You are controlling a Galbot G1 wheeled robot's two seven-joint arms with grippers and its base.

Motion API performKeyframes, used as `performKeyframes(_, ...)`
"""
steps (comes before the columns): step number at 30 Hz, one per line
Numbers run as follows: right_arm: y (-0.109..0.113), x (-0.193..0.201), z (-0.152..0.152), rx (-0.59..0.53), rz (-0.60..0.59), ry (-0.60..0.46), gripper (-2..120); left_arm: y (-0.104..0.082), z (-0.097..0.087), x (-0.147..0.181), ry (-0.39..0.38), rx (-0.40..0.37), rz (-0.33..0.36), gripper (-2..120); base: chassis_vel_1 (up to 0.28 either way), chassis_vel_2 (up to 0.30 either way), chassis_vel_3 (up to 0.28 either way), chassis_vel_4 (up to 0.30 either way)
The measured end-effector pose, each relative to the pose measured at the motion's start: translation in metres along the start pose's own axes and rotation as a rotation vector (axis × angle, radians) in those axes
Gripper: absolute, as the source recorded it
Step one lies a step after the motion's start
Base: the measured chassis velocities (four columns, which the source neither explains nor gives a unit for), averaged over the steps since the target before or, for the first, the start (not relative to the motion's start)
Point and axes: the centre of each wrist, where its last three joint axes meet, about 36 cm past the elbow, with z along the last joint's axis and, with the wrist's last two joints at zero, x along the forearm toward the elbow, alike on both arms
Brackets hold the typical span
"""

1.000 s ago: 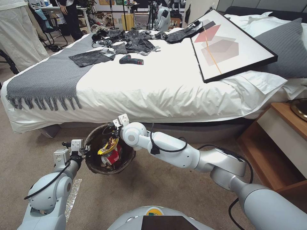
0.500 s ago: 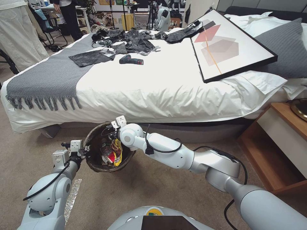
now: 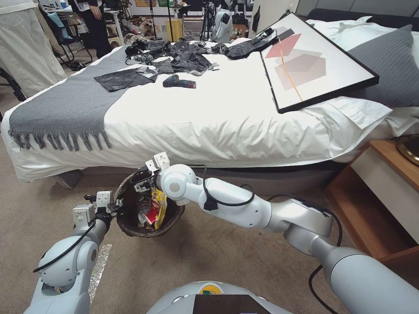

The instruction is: Pick up the trash bin, then pick up the garbage from the floor and place it into the trash bin.

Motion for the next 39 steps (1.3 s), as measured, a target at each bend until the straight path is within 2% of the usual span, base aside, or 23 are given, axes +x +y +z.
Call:
performKeyframes(10, -0.001, 0.039, -0.01, 0.005, -0.031, -0.028, 100, 0.0, -0.001, -0.002, -0.003, 0.002, 0.001, 0, 0.0, 0.0, 0.0, 0.0)
performKeyframes(17, -0.02, 0.085, -0.023, -0.022, -0.05, -0.103, 100, 0.001, -0.002, -0.001, -0.006, 0.001, -0.001, 0, 0.0, 0.0, 0.0, 0.0)
performKeyframes(20, -0.049, 0.113, -0.023, -0.055, -0.001, -0.227, 100, -0.001, -0.006, 0.003, -0.021, -0.004, -0.003, 0, 0.0, 0.0, 0.0, 0.0)
performKeyframes(22, -0.056, 0.118, -0.021, -0.057, 0.019, -0.257, 100, -0.002, -0.006, 0.004, -0.023, -0.005, -0.002, 0, 0.0, 0.0, 0.0, 0.0)
performKeyframes(24, -0.089, 0.137, -0.01, -0.068, 0.092, -0.341, 100, -0.002, -0.008, 0.006, -0.03, -0.006, -0.004, 0, 0.0, 0.0, 0.0, 0.0)
performKeyframes(25, -0.089, 0.137, -0.01, -0.068, 0.092, -0.341, 100, -0.002, -0.008, 0.006, -0.03, -0.006, -0.004, 0, 0.0, 0.0, 0.0, 0.0)
performKeyframes(27, -0.116, 0.162, 0.008, -0.09, 0.13, -0.427, 100, -0.002, -0.009, 0.008, -0.036, -0.001, -0.001, 0, 0.0, 0.0, 0.0, 0.0)
performKeyframes(28, -0.116, 0.162, 0.008, -0.09, 0.13, -0.427, 100, -0.002, -0.009, 0.008, -0.036, -0.001, -0.001, 0, 0.0, 0.0, 0.0, 0.0)
performKeyframes(30, -0.139, 0.177, 0.038, -0.102, 0.166, -0.509, 100, -0.002, -0.01, 0.01, -0.04, 0.007, 0.004, 0, 0.0, 0.0, 0.0, 0.0)
performKeyframes(34, -0.155, 0.193, 0.055, -0.139, 0.205, -0.583, 100, -0.003, -0.011, 0.012, -0.045, 0.01, 0.008, 0, 0.0, 0.0, 0.0, 0.0)
performKeyframes(36, -0.175, 0.212, 0.071, -0.184, 0.273, -0.681, 100, -0.004, -0.013, 0.015, -0.052, 0.011, 0.014, 0, 0.0, 0.0, 0.0, 0.0)
performKeyframes(37, -0.175, 0.212, 0.071, -0.184, 0.273, -0.681, 100, -0.004, -0.013, 0.015, -0.052, 0.011, 0.014, 0, 0.0, 0.0, 0.0, 0.0)
performKeyframes(39, -0.194, 0.221, 0.1, -0.182, 0.394, -0.758, 100, -0.005, -0.015, 0.019, -0.058, 0.011, 0.018, 0, 0.0, 0.0, 0.0, 0.0)
